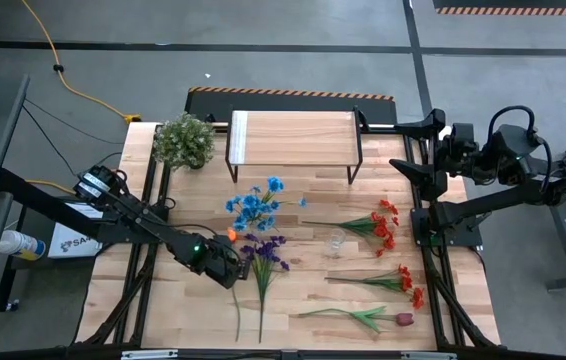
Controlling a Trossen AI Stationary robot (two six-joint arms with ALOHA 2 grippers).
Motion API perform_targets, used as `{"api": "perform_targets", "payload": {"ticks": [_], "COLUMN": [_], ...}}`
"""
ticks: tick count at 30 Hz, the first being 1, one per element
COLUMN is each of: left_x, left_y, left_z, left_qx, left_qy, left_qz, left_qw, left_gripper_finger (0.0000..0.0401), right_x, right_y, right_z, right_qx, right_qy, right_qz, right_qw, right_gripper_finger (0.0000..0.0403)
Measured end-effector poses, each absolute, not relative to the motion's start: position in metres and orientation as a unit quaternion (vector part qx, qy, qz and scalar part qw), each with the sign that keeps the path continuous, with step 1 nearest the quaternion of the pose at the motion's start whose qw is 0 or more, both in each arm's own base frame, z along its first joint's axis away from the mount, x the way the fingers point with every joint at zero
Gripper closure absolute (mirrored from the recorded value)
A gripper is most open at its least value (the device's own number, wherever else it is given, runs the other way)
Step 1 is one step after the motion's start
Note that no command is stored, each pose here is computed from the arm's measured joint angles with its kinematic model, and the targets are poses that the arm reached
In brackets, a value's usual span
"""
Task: Pick and place flowers into a vace then onto a shelf
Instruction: Put the orange flower into the left transparent vase
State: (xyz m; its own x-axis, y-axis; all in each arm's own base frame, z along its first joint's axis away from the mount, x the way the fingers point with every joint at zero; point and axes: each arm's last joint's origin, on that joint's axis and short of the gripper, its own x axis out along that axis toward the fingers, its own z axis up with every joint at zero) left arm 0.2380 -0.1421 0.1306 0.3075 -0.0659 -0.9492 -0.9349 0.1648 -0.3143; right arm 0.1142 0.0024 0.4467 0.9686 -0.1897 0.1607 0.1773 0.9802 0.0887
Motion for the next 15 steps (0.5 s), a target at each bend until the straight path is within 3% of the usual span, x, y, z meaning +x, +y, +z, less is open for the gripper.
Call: {"api": "perform_targets", "payload": {"ticks": [15], "left_x": [0.2362], "left_y": [-0.1415], "left_z": [0.1294], "left_qx": [-0.532], "left_qy": [0.476], "left_qz": [0.364], "left_qw": [0.598], "left_gripper_finger": [0.0317], "right_x": [0.114], "right_y": [0.0024], "right_z": [0.4467], "right_qx": [0.037], "right_qy": [-0.085], "right_qz": [-0.093], "right_qw": [0.991], "right_gripper_finger": [0.0008]}}
